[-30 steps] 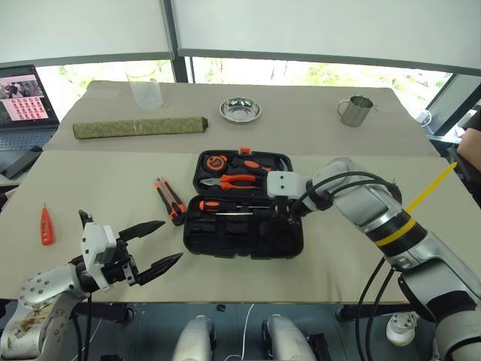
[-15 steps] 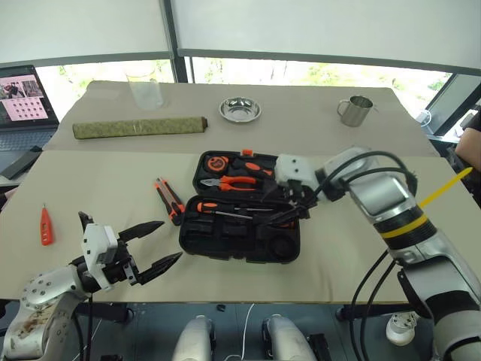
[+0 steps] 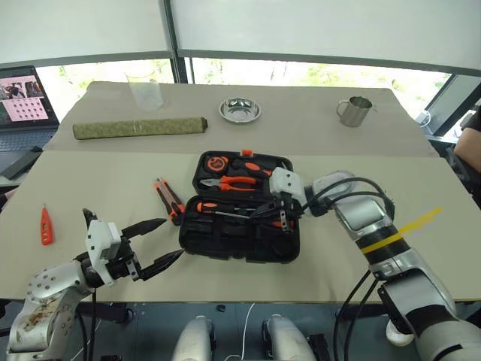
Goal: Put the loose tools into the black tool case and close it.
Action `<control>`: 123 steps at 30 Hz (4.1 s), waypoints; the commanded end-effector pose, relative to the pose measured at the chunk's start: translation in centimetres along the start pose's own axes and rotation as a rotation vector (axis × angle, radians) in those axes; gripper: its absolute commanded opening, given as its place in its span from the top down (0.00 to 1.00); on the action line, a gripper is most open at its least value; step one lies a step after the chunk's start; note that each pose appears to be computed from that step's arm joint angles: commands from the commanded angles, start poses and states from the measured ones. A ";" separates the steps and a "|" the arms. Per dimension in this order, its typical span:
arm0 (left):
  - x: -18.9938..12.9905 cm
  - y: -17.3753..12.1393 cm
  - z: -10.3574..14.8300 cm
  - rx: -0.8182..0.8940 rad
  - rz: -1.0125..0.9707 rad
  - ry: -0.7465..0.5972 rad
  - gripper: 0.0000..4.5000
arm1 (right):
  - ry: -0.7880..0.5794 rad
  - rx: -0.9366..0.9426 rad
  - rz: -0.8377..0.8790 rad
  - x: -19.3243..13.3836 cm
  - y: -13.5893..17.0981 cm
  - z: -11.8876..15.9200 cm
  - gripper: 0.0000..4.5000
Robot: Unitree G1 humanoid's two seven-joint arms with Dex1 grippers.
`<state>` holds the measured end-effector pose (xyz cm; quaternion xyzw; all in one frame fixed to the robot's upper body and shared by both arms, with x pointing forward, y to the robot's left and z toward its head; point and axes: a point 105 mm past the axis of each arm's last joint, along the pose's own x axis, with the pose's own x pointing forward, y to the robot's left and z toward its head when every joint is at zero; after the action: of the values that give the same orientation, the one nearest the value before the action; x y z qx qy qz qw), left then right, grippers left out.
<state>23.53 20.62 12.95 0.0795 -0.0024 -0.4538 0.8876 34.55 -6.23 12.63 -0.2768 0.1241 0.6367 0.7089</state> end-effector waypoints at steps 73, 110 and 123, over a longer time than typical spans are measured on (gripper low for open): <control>-15.1 13.5 -7.7 -0.609 1.379 0.441 0.12 | -0.876 -0.155 -0.291 -7.6 6.8 8.8 0.00; 8.6 3.8 -0.7 0.435 -0.467 0.498 0.89 | -0.402 0.152 -0.339 -11.5 10.4 -1.3 0.00; 9.8 3.2 -2.3 0.531 -0.572 0.571 0.89 | -0.417 0.171 -0.346 -10.9 11.0 -1.3 0.00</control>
<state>32.36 13.67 11.88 0.4038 0.1046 -0.6235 0.6612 22.55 -15.95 13.73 -0.0874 0.0004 0.5329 0.8417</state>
